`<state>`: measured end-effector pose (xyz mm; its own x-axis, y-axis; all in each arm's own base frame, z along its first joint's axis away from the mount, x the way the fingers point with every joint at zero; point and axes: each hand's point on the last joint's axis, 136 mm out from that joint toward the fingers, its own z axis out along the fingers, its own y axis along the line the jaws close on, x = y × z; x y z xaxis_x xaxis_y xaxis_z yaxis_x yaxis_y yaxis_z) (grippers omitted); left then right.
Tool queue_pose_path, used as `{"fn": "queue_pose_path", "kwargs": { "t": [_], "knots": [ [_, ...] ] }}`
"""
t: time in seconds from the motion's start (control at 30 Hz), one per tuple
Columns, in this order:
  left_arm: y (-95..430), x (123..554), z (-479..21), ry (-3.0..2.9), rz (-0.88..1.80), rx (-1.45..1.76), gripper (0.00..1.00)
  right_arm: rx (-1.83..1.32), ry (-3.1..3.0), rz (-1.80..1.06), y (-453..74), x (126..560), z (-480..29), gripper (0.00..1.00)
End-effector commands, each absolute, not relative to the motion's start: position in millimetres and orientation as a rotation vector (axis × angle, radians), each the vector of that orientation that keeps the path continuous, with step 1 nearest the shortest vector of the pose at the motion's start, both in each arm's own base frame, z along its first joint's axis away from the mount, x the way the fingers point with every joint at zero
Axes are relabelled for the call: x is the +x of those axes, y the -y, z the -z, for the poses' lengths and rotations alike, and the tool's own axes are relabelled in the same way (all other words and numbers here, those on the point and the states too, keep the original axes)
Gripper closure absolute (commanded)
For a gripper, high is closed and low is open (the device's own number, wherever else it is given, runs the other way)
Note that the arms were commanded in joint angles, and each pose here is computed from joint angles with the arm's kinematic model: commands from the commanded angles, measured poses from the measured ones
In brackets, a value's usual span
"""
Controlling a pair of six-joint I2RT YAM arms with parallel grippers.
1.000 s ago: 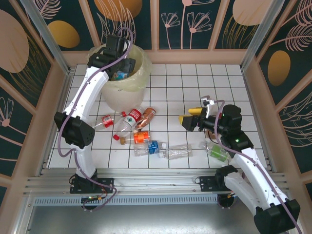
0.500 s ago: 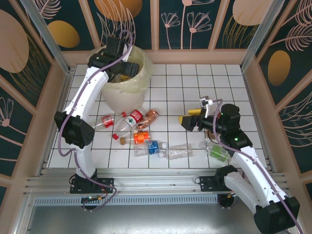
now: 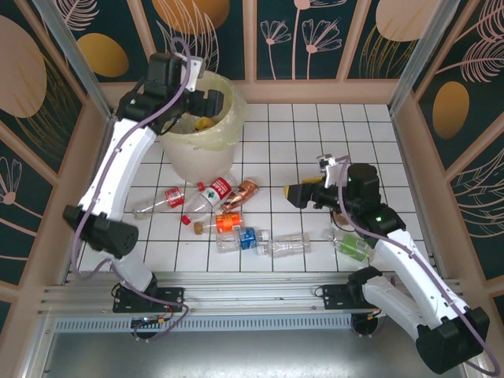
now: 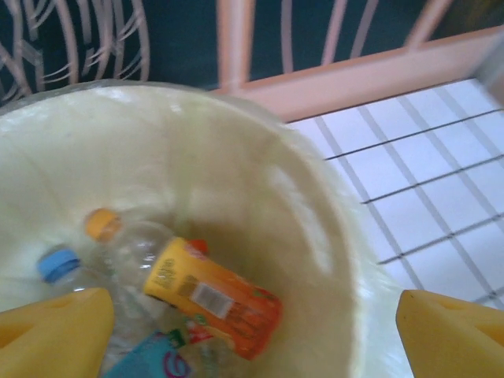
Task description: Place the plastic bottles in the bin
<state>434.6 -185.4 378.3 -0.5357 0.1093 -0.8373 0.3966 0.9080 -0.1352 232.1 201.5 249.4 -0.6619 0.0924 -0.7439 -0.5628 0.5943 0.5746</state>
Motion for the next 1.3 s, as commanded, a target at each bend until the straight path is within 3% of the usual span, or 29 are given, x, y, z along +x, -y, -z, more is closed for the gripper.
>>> {"fn": "queue_pose_path", "kwargs": {
  "t": [0.0,0.27,0.57,0.8,1.27],
  "knots": [
    [216.2,389.5,-390.5,-2.042,0.645,0.487,0.07,-0.306,-2.112,-1.055,-199.8,231.3,-248.9,0.04],
    [249.8,315.3,-335.2,-2.09,0.815,0.58,0.01,-0.113,-2.308,-1.041,-190.2,214.4,-220.3,0.01],
    [277.3,248.6,-339.2,-1.887,1.239,0.761,0.01,0.239,-2.459,-0.92,-155.7,189.6,-186.6,0.01],
    [275.8,240.7,-330.1,-1.843,1.255,0.771,0.01,0.298,-2.621,-0.94,-157.8,166.5,-163.5,0.01],
    [268.4,239.2,-323.2,-1.833,1.19,0.77,0.01,-0.058,-2.885,-1.141,-194.6,112.2,-141.8,0.01]
  ]
}}
